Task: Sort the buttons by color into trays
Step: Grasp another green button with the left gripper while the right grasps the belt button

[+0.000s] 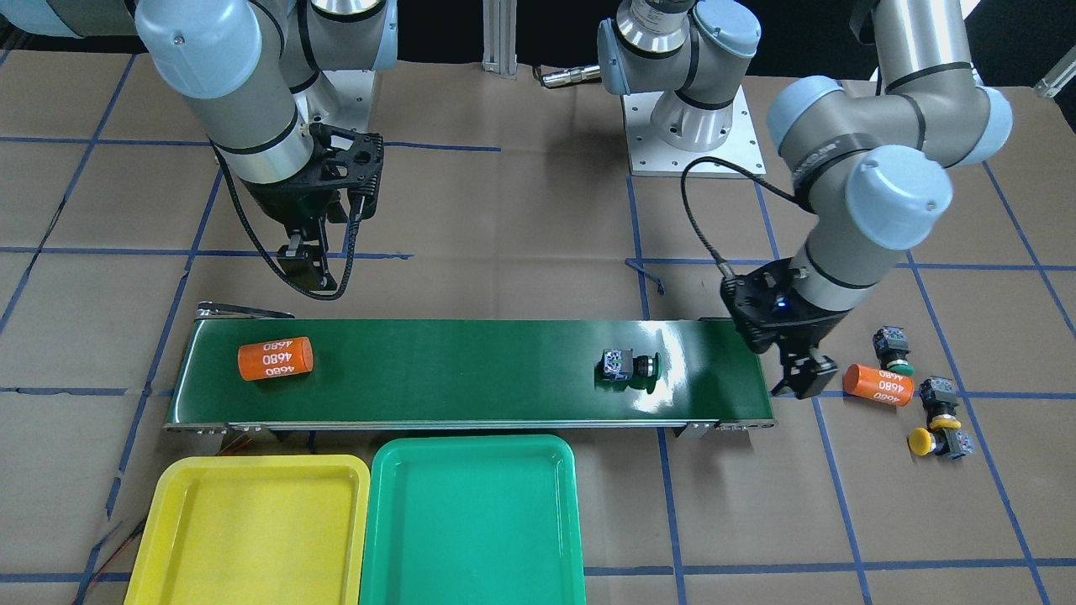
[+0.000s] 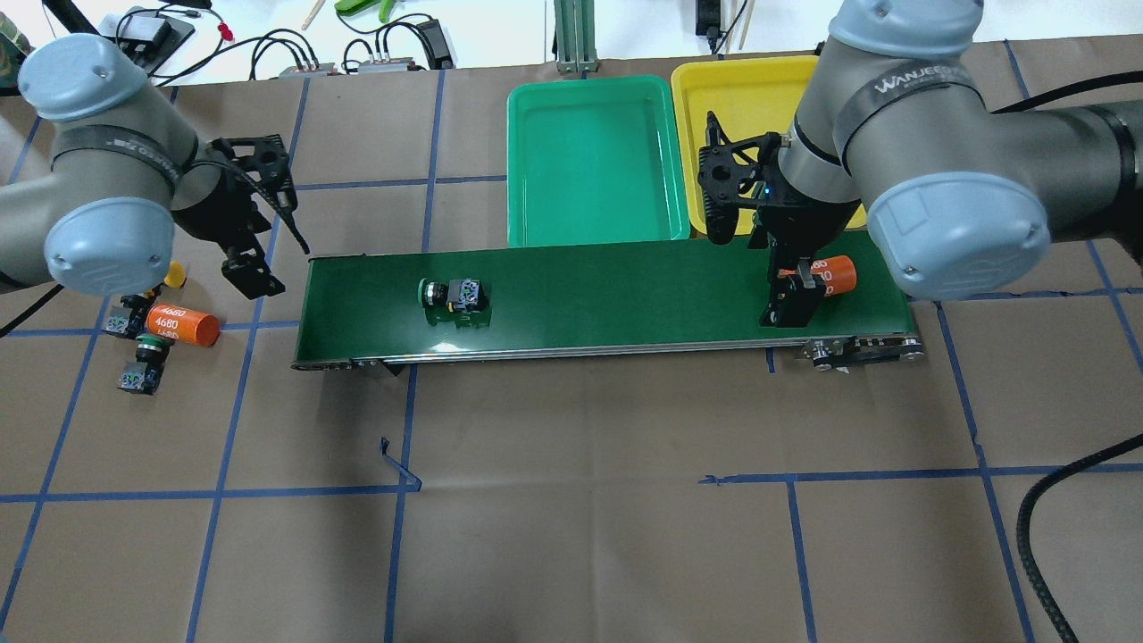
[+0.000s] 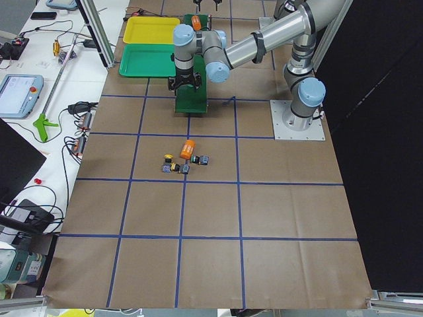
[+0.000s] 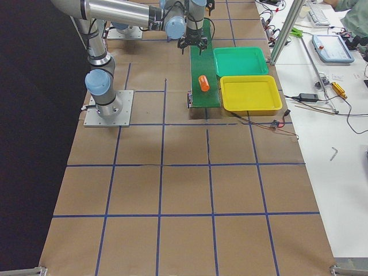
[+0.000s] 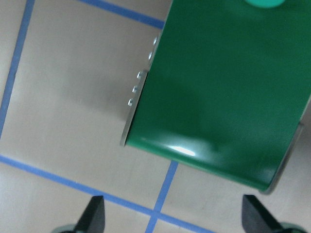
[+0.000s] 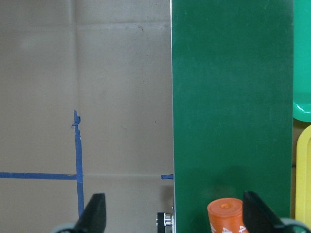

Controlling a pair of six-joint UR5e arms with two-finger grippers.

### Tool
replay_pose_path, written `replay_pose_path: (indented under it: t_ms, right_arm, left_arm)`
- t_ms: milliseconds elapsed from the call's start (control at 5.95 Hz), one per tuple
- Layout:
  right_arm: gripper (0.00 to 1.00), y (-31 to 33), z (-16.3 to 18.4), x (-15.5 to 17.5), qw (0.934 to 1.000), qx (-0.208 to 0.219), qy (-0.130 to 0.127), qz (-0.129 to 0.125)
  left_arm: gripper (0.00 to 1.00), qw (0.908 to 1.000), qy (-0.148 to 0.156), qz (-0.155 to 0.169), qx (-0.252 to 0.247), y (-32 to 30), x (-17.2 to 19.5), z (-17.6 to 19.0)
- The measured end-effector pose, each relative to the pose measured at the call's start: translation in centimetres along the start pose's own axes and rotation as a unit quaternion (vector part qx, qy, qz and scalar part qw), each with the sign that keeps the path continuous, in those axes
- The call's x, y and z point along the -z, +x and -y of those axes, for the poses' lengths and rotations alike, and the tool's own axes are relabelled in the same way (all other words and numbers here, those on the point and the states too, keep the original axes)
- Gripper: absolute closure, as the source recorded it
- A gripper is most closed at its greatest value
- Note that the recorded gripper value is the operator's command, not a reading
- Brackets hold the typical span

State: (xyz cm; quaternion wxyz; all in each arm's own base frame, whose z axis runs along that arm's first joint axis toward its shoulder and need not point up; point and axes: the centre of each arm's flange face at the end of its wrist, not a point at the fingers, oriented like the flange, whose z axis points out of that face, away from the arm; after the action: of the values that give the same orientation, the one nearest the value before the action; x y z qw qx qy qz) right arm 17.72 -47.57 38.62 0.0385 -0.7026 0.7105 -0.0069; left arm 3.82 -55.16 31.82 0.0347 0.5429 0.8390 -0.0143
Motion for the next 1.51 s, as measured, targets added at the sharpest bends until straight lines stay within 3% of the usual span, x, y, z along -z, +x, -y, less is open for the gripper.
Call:
replay_pose_path:
  t_ms: [336,673,1009,1177,1514]
  right_arm:
    - [0.00,0.3,0.0,-0.4,1.0000,-0.001,-0.003,0.001]
    - [0.00,0.6,0.1,-0.8,1.0000,0.001,0.000,0.002]
    - [0.00,1.0,0.3,-1.6,1.0000,0.002,0.001,0.009]
    - [0.00,1.0,1.1,-2.1,0.9999,0.008,0.001,0.014]
    - [0.00,2.1,4.9,-4.9,0.9996,0.027,0.002,-0.007]
  left_arm:
    - [0.04,0.9916,-0.022,0.000,0.127,-2.7,-1.1,-11.5]
    - [0.06,0.9653,-0.022,-0.024,0.259,-4.0,-5.1,-19.5]
    - [0.07,0.9329,-0.019,-0.048,0.356,-3.9,-9.6,-22.2]
    - [0.13,0.9251,-0.016,-0.056,0.375,-3.4,-11.7,-22.3]
    - [0.78,0.9212,-0.013,-0.066,0.383,-2.9,-14.7,-22.1]
